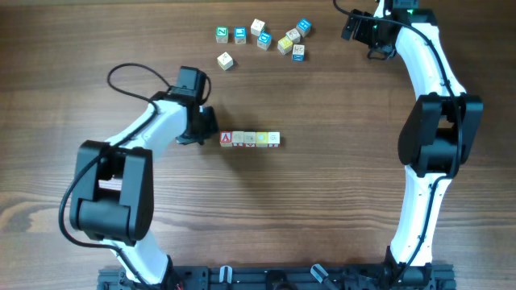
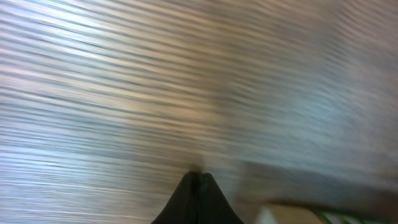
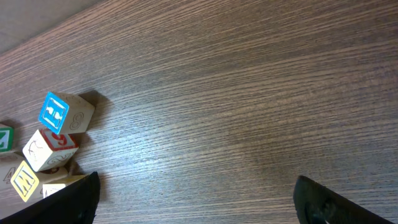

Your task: Form a horizontal line

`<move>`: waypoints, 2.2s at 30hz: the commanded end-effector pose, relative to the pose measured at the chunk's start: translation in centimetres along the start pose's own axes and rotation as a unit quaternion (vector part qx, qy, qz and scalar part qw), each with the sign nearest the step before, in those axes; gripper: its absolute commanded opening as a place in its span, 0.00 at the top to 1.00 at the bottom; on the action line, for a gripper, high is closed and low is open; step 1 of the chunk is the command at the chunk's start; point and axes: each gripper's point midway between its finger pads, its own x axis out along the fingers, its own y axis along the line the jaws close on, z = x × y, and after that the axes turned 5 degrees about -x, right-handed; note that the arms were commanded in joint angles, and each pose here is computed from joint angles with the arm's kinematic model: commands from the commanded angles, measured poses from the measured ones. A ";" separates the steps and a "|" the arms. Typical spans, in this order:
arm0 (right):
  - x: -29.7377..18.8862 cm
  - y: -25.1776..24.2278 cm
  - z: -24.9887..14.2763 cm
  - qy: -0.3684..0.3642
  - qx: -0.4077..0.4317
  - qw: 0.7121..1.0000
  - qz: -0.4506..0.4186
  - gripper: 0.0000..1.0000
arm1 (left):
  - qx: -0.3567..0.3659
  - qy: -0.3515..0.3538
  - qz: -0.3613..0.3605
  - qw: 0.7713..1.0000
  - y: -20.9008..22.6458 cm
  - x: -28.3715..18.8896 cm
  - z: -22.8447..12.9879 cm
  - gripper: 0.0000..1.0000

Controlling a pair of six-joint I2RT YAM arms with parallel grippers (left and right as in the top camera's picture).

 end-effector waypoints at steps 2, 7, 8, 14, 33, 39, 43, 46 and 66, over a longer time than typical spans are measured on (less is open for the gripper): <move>-2.1 0.9 1.6 -0.025 -0.011 1.000 0.006 0.00 | -0.077 -0.015 0.038 0.996 5.1 0.4 2.3 0.87; -2.1 0.9 1.6 -0.025 -0.011 1.000 0.006 0.00 | -0.132 -0.021 0.048 0.990 9.0 0.1 3.7 0.00; -2.1 0.9 1.6 -0.025 -0.011 1.000 0.006 0.00 | -0.139 -0.021 0.050 0.989 9.6 0.1 3.8 0.00; -2.1 0.9 1.6 -0.025 -0.011 1.000 0.006 0.00 | -0.144 -0.021 0.050 0.988 9.9 0.0 4.0 0.00; -2.1 0.9 1.6 -0.025 -0.011 1.000 0.006 0.00 | -0.144 -0.021 0.050 0.988 9.9 0.0 4.0 0.00; -2.1 0.9 1.6 -0.025 -0.010 1.000 0.006 0.00 | -0.134 -0.122 0.000 0.983 7.9 -7.6 6.9 0.00; -2.1 0.9 1.6 -0.025 -0.011 1.000 0.006 0.00 | -0.124 -0.286 -0.080 0.947 6.4 -21.1 8.1 0.00; -2.1 0.9 1.6 -0.025 -0.011 1.000 0.006 0.00 | -0.114 -0.396 -0.136 0.901 6.2 -30.7 6.0 0.00; -2.1 0.9 1.6 -0.025 -0.010 1.000 0.006 0.00 | -0.089 -0.595 -0.240 0.761 7.3 -36.0 1.2 0.00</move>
